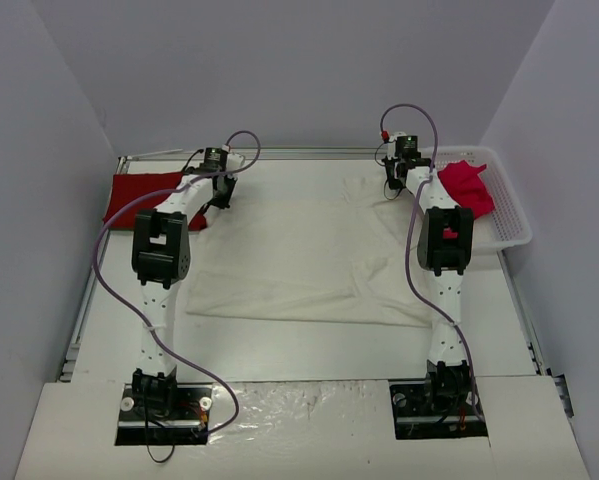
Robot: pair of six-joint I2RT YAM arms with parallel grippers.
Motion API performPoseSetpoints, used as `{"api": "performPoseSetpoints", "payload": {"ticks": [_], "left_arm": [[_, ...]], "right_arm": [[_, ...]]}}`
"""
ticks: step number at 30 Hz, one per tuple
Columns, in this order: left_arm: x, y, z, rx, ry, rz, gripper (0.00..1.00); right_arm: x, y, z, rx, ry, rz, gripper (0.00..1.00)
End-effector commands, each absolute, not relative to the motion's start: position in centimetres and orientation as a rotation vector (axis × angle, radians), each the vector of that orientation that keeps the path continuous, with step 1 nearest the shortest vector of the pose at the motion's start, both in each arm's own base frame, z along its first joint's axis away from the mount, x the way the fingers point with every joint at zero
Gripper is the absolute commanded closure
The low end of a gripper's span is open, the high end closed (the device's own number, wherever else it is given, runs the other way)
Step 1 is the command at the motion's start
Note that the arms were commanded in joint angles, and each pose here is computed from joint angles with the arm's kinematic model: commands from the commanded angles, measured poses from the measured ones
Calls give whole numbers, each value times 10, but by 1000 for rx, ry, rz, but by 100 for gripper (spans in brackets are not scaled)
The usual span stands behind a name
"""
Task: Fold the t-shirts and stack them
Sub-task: Grap the side of the flattened tshirt furthest away from the robot with both arms
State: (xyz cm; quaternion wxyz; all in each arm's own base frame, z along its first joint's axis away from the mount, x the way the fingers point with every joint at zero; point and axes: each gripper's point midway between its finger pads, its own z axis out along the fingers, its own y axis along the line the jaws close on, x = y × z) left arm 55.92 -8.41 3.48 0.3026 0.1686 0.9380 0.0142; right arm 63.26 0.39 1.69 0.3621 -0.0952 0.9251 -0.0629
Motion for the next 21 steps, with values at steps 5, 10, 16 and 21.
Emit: {"api": "performPoseSetpoints", "payload": {"ticks": [5, 10, 16, 21], "left_arm": [[549, -59, 69, 403, 2498, 203, 98], [553, -50, 106, 364, 2406, 255, 98], [550, -53, 119, 375, 2384, 235, 98], [551, -53, 94, 411, 2439, 244, 76]], "right_arm": [[603, -4, 27, -273, 2480, -156, 100], [602, -2, 47, -282, 2453, -161, 100], [597, -2, 58, -288, 2448, -159, 100], [596, -1, 57, -291, 2450, -151, 100]]}}
